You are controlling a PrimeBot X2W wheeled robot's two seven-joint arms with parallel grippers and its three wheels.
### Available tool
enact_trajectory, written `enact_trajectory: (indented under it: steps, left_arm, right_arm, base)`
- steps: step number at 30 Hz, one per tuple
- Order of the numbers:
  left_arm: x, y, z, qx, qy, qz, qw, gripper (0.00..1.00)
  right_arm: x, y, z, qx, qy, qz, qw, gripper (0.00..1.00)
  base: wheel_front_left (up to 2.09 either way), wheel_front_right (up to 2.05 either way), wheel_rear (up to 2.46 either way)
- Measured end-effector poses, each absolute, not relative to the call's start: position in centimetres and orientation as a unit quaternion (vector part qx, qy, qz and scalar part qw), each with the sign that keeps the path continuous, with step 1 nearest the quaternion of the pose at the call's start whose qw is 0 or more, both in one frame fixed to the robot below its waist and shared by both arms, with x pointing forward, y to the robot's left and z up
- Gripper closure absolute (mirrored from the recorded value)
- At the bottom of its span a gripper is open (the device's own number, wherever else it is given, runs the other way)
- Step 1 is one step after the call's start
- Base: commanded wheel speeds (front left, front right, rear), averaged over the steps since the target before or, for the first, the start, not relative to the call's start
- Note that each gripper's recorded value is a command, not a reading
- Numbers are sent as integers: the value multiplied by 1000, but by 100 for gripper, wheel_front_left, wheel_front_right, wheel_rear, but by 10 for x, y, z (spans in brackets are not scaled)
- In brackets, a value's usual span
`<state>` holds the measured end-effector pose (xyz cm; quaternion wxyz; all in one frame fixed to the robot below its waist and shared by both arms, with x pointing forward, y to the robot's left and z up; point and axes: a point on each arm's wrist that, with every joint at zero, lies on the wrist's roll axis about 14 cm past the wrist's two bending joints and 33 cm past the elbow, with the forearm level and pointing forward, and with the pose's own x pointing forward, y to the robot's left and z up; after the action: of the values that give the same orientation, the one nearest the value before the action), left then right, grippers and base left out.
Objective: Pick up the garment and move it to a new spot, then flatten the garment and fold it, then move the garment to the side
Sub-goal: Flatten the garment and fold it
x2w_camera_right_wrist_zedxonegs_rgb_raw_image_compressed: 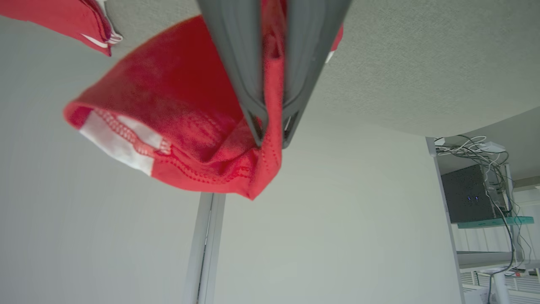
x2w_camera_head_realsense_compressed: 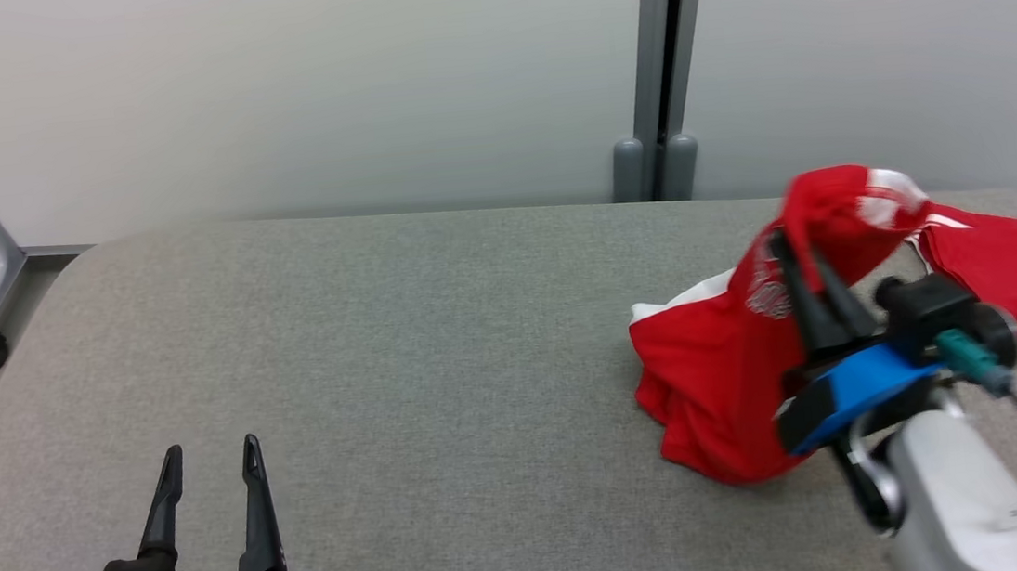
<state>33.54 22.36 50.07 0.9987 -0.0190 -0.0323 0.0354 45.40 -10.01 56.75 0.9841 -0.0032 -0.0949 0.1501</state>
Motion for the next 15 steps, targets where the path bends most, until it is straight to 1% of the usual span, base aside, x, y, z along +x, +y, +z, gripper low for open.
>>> enact_trajectory:
  steps: [4,8,10,15]
  left_arm:
    - [329,229,499,-22,-31,47,998,0]
    - [322,237,497,-24,-28,62,997,0]
    - [318,241,495,-25,-26,69,997,0]
    - [313,247,489,-27,-15,81,996,0]
  right_arm:
    - [439,-35,569,11,-96,237,967,100]
    - [419,20,554,23,-69,317,946,100]
    - [406,45,547,45,-50,355,932,100]
    - [378,93,531,65,-11,434,899,100]
  base:
    - [0,0,0]
    - [0,0,0]
    - [0,0,0]
    - [0,0,0]
